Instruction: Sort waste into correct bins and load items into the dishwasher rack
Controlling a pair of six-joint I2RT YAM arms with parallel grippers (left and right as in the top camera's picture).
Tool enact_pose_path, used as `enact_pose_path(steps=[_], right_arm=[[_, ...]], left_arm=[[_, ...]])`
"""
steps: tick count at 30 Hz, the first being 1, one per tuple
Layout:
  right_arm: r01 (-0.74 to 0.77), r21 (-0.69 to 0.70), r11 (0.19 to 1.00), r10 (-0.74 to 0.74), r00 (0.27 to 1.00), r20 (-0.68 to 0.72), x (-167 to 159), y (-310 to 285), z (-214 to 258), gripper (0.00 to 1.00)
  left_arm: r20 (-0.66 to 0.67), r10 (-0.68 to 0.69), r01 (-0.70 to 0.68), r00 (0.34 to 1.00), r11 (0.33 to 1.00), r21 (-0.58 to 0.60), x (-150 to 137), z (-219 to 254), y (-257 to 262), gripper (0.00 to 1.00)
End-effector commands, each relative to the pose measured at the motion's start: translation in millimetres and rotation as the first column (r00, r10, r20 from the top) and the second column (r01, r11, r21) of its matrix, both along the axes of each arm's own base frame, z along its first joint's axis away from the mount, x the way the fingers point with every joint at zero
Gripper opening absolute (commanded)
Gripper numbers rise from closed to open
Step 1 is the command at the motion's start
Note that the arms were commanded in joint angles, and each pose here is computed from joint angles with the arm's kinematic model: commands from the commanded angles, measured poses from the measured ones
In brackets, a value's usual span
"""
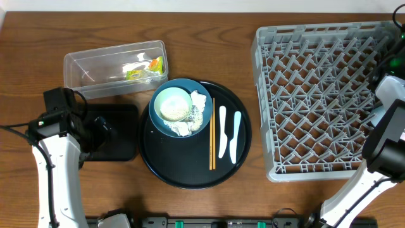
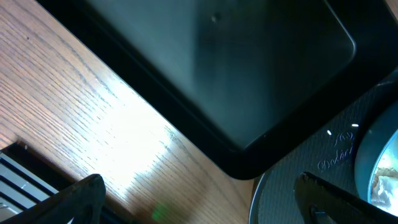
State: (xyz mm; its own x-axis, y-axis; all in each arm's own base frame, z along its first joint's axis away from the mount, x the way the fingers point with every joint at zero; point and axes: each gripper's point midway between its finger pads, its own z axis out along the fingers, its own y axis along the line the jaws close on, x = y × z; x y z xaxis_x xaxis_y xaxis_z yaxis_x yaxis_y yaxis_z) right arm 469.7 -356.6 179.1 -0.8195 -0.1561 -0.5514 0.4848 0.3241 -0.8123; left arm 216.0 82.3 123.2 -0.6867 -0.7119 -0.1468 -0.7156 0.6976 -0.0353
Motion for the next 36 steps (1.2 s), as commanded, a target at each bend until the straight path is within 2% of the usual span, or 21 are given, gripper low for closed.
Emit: enact_pose_path(steps=[1, 3, 9, 15, 20, 22, 29, 36], right_arm=[[0.018, 0.070, 0.997, -0.018, 1.000, 0.008, -2, 6, -21, 0.01], [0.029, 0.113, 0.993, -0.030, 0.999, 0.011, -4, 11, -32, 0.06], [0.075, 0.252, 0.965, -0.090, 0.995, 0.050, -12, 31, -63, 0.39], [0.049, 0.311, 0.949, -0.062, 0.998, 0.030, -5, 56, -78, 0.51], [0.018, 0.317, 0.948, -0.026, 0.999, 0.022, 3, 75, -75, 0.74], [0.017, 0.333, 0.943, -0.039, 0.998, 0.058, 3, 80, -68, 0.83], [-0.077, 0.439, 0.895, 0.024, 0.992, 0.123, 4, 100, -43, 0.88], [-0.093, 0.434, 0.896, 0.030, 0.988, 0.149, -8, 105, -7, 0.91]], left_arm=[[-0.007, 0.007, -0.007, 1.000, 1.000, 0.000, -2, -1, 1, 0.98], [-0.007, 0.007, -0.007, 1.000, 1.000, 0.000, -2, -1, 1, 0.98], [-0.007, 0.007, -0.007, 1.000, 1.000, 0.000, -2, -1, 1, 0.98], [-0.007, 0.007, -0.007, 1.000, 1.000, 0.000, -2, -1, 1, 0.98], [-0.007, 0.007, -0.007, 1.000, 1.000, 0.001, -2, -1, 1, 0.98], [-0.007, 0.007, -0.007, 1.000, 1.000, 0.000, -2, -1, 1, 0.98], [-0.007, 0.006, -0.006, 1.000, 1.000, 0.000, -2, -1, 1, 0.98], [-0.007, 0.006, -0.006, 1.000, 1.000, 0.001, -2, -1, 1, 0.98]])
